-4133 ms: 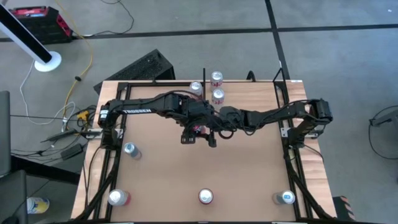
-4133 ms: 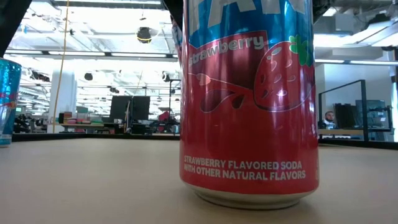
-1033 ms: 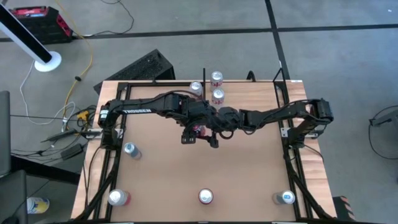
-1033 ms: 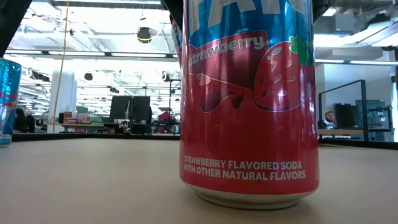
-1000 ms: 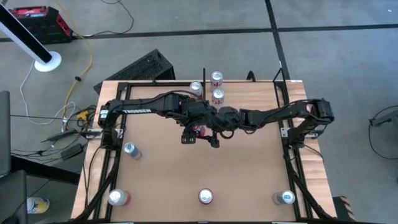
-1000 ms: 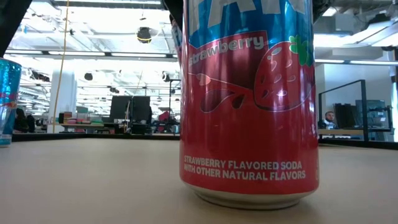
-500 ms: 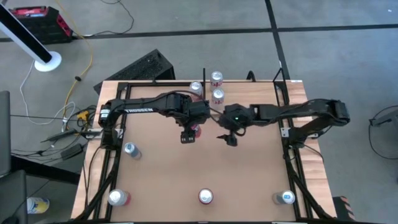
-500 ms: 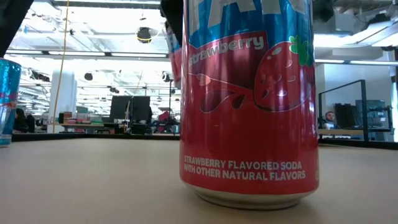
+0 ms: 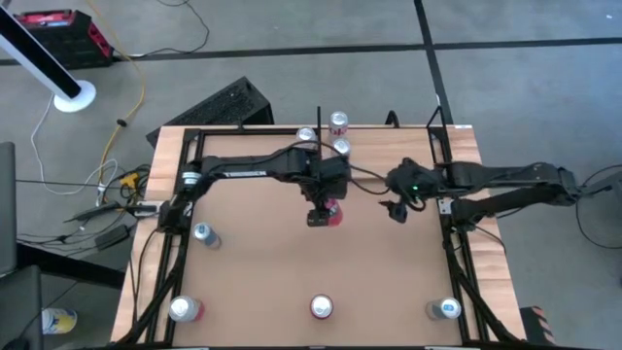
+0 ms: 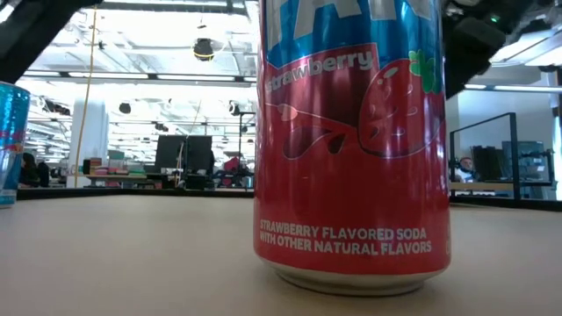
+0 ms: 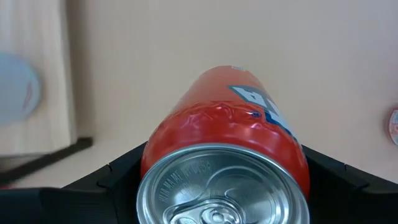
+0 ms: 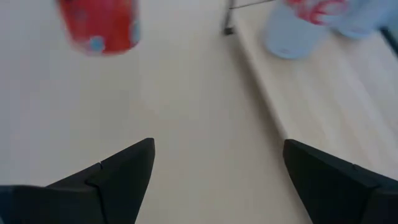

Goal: Place canned beverage on shelf
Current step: Put the top orange soda can on the shelf

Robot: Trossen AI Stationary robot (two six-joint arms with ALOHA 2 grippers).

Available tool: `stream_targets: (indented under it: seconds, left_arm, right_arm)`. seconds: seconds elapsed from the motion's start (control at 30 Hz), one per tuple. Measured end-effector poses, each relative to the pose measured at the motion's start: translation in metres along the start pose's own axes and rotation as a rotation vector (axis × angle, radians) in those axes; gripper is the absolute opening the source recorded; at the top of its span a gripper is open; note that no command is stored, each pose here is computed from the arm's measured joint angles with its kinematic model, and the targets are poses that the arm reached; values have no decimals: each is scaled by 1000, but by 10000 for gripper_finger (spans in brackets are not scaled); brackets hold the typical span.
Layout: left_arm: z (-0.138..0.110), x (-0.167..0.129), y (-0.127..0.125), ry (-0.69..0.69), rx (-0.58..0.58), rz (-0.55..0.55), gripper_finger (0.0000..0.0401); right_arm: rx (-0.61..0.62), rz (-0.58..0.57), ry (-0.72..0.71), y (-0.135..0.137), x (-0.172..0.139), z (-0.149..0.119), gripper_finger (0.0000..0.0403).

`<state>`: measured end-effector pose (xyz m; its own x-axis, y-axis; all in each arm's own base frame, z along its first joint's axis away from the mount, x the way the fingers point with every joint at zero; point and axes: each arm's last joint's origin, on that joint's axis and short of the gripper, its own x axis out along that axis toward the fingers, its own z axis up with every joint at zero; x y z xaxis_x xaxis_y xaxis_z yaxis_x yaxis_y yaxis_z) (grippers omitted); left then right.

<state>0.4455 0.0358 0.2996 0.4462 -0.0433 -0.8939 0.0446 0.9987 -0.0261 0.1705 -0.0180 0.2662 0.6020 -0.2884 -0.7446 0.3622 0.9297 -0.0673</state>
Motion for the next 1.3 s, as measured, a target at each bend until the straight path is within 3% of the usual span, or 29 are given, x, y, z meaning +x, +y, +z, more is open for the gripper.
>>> stream_targets:
  seconds: [0.23, 0.57, 0.83, 1.0, 1.3]
  left_arm:
    - [4, 27, 3, 84, -2, -9, 293]
    - [1, 35, 5, 126, -29, 23, 337]
    - [1, 34, 4, 123, -28, 22, 339]
    - [-4, 25, 3, 174, -31, 28, 340]
    - [-10, -6, 4, 272, -40, 152, 340]
  right_arm:
    - [81, -34, -96, -10, -6, -30, 379]
    - [112, -21, -202, -12, -11, -33, 379]
    - [108, -20, -208, -11, -10, -32, 379]
    - [111, -17, -220, -11, -10, -31, 379]
    - [103, 46, -281, -2, -5, -20, 379]
